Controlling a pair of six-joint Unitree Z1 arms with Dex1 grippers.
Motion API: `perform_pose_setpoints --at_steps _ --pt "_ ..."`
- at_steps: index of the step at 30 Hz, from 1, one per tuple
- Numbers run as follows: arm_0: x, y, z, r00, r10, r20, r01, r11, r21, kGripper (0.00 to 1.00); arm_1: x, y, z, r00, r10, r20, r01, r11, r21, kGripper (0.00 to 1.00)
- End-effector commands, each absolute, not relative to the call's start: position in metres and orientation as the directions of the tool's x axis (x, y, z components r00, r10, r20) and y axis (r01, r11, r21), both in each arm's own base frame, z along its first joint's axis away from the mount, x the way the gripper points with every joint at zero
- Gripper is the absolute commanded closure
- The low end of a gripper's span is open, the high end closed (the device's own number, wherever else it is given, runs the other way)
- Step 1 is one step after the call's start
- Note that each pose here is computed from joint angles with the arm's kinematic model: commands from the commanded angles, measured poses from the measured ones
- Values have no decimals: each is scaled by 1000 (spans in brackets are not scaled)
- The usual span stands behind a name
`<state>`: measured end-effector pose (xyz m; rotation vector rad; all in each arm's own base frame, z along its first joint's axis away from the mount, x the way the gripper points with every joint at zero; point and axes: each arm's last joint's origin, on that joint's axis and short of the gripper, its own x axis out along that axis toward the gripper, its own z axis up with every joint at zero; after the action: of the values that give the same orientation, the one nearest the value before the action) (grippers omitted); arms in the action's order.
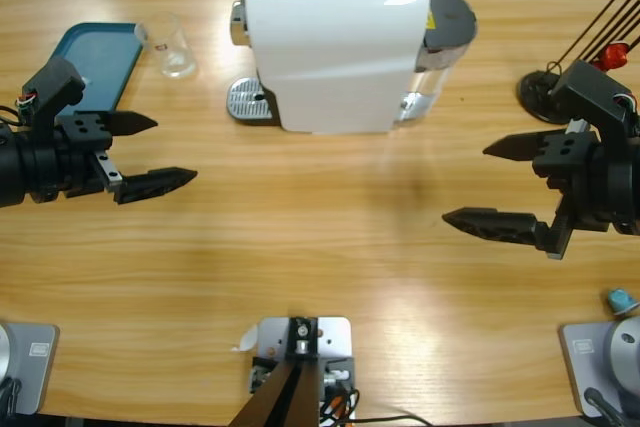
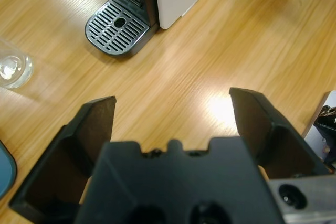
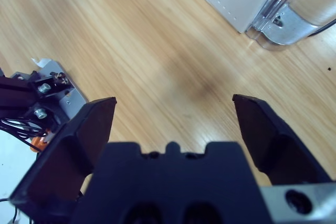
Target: Pour coffee
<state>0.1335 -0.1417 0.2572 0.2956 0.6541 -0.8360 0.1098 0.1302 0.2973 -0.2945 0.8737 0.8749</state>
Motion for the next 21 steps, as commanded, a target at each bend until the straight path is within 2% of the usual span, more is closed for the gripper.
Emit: perform_pose_setpoints --at_steps 1,10,21 --pt "133 -144 240 455 -561 -691 765 643 -18 51 110 132 284 311 515 -799 -766 634 110 0" --pt "125 -134 254 501 -587 -636 735 676 -45 55 112 135 283 302 507 -807 -767 633 110 0" --pt "129 -137 250 501 -572 -649 723 689 -49 55 110 132 284 308 509 -804 -767 633 107 18"
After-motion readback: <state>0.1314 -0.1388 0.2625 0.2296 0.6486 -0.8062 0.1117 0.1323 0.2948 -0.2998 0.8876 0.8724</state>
